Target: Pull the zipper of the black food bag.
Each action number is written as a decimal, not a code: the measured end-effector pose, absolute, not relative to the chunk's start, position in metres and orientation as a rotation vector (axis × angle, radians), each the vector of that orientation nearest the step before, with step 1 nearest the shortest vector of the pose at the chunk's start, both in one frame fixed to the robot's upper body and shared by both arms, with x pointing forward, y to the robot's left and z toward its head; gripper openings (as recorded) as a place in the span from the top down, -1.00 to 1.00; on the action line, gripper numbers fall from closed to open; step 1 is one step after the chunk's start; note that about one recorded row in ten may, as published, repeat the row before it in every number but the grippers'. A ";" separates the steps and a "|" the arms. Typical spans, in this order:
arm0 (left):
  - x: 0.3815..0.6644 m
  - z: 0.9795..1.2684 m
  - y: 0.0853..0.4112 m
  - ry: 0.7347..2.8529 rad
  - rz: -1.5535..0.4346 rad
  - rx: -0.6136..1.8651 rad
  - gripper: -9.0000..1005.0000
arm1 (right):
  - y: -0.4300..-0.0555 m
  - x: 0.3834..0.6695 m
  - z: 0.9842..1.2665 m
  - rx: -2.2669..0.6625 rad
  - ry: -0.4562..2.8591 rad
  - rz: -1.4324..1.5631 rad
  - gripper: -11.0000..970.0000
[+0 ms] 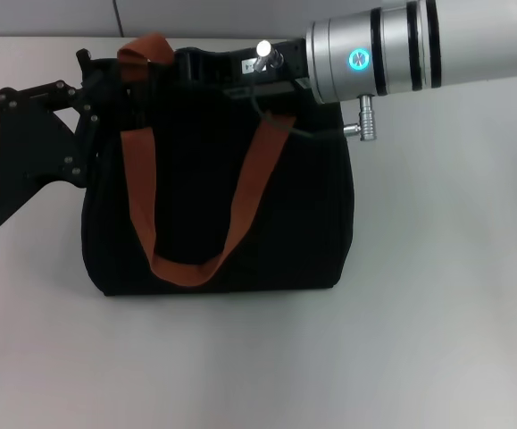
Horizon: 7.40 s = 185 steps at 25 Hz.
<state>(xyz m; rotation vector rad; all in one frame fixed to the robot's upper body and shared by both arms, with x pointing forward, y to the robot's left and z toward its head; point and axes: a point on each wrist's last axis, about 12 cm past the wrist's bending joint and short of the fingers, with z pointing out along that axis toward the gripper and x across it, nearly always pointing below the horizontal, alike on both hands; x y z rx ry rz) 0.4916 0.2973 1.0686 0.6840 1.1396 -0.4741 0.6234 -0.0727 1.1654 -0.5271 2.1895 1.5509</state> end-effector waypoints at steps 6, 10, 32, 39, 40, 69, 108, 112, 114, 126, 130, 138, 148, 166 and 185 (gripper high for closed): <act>0.492 1.069 0.298 1.139 -0.473 0.683 0.95 | -0.074 0.623 1.165 -0.519 2.168 1.562 0.82; 0.492 1.069 0.297 1.135 -0.475 0.684 0.95 | -0.074 0.623 1.165 -0.521 2.166 1.559 0.86; 0.493 1.071 0.295 1.123 -0.485 0.686 0.95 | -0.066 0.622 1.164 -0.582 2.186 1.522 0.71; 0.493 1.071 0.296 1.124 -0.482 0.680 0.95 | -0.060 0.620 1.164 -0.648 2.192 1.463 0.82; 0.492 1.071 0.296 1.125 -0.481 0.679 0.95 | -0.059 0.619 1.164 -0.659 2.189 1.454 0.85; 0.481 1.065 0.312 1.159 -0.414 0.610 0.95 | -0.071 0.621 1.159 -0.636 2.170 1.374 0.98; 0.486 1.062 0.319 1.209 -0.366 0.576 0.95 | -0.150 0.597 1.160 -0.532 2.046 1.347 0.82; 0.488 1.063 0.317 1.203 -0.372 0.579 0.95 | -0.138 0.603 1.171 -0.605 2.023 1.344 0.74; 0.488 1.063 0.316 1.202 -0.374 0.581 0.95 | -0.132 0.606 1.176 -0.644 2.021 1.330 0.69; 0.491 1.066 0.314 1.186 -0.384 0.590 0.95 | -0.099 0.621 1.183 -0.779 2.161 1.230 0.42; 0.491 1.067 0.312 1.174 -0.394 0.594 0.95 | -0.093 0.622 1.188 -0.776 2.179 1.239 0.42; 0.492 1.068 0.311 1.165 -0.396 0.592 0.95 | -0.086 0.618 1.195 -0.776 2.220 1.303 0.45; 0.492 1.069 0.311 1.161 -0.397 0.592 0.95 | -0.085 0.622 1.196 -0.771 2.296 1.228 0.45; 0.497 1.073 0.307 1.132 -0.410 0.603 0.95 | -0.072 0.626 1.204 -0.774 2.301 1.192 0.45; 0.496 1.074 0.307 1.126 -0.413 0.605 0.95 | -0.081 0.626 1.195 -0.625 2.276 1.281 0.68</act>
